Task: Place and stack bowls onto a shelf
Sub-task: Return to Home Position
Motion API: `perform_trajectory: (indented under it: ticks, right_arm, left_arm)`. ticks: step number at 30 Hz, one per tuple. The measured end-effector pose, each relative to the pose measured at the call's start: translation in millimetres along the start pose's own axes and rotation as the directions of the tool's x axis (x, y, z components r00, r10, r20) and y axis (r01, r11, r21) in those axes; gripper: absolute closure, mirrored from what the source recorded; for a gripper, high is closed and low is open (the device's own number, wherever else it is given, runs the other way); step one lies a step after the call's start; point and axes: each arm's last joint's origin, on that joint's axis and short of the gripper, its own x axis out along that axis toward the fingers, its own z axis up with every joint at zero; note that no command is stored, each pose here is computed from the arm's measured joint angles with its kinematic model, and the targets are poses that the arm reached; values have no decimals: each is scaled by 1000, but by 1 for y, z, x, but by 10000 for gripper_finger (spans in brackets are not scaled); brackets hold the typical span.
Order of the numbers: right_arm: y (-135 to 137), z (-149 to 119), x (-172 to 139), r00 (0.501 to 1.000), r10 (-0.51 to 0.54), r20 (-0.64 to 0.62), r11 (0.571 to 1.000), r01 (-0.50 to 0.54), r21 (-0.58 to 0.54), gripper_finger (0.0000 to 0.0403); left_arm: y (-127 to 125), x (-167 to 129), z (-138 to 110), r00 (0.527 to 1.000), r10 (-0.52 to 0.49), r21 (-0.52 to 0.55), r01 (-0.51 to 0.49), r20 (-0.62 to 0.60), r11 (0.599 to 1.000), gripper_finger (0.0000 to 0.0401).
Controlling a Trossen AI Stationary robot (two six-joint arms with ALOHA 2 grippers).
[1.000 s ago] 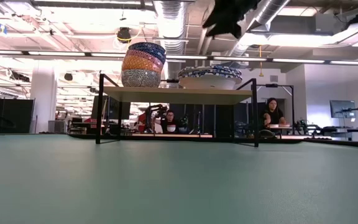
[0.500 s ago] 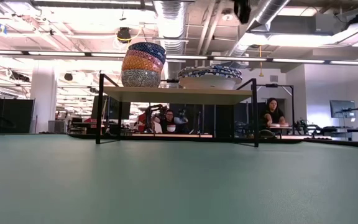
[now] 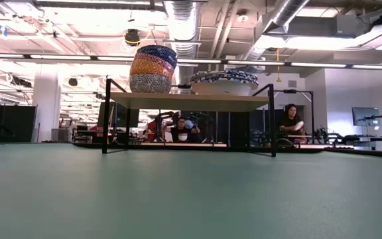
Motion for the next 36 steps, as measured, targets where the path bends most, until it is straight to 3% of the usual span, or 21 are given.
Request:
perform_trajectory:
  ticks: [5,8,11,14,18,20,25,32,36]
  right_arm:
    - [-2,-25,-27,997,-12,82,999,8,47,383]
    - [-1,-44,-29,992,24,128,995,-36,97,385]
    - [1,-60,-25,991,38,125,993,-52,108,384]
    - [-2,-77,-16,998,-12,62,997,7,77,382]
    - [-7,-105,-3,980,-79,-180,997,75,-30,367]
    - [-7,-112,2,968,-91,-233,996,83,-44,365]
    - [7,-112,2,987,15,-158,980,-46,-193,386]
    - [-2,-143,-4,995,96,-6,986,-96,-135,380]
    - [-14,-155,-7,997,69,44,991,-64,-119,381]
  left_arm:
    - [3,-5,-41,996,-15,-73,21,83,997,401]
    - [10,-9,-69,990,-17,-124,35,140,992,401]
    - [17,-16,-90,992,5,-102,8,127,995,401]
    - [23,-27,-97,996,9,-28,-7,87,1000,401]
    - [30,-52,-89,998,20,-4,-20,64,1000,401]
    - [35,-69,-83,997,23,25,-25,75,999,401]
    - [47,-105,-87,992,18,102,-30,122,994,401]
    - [61,-118,-142,974,51,-37,-44,220,998,401]
    - [66,-117,-162,973,-24,86,5,228,996,401]
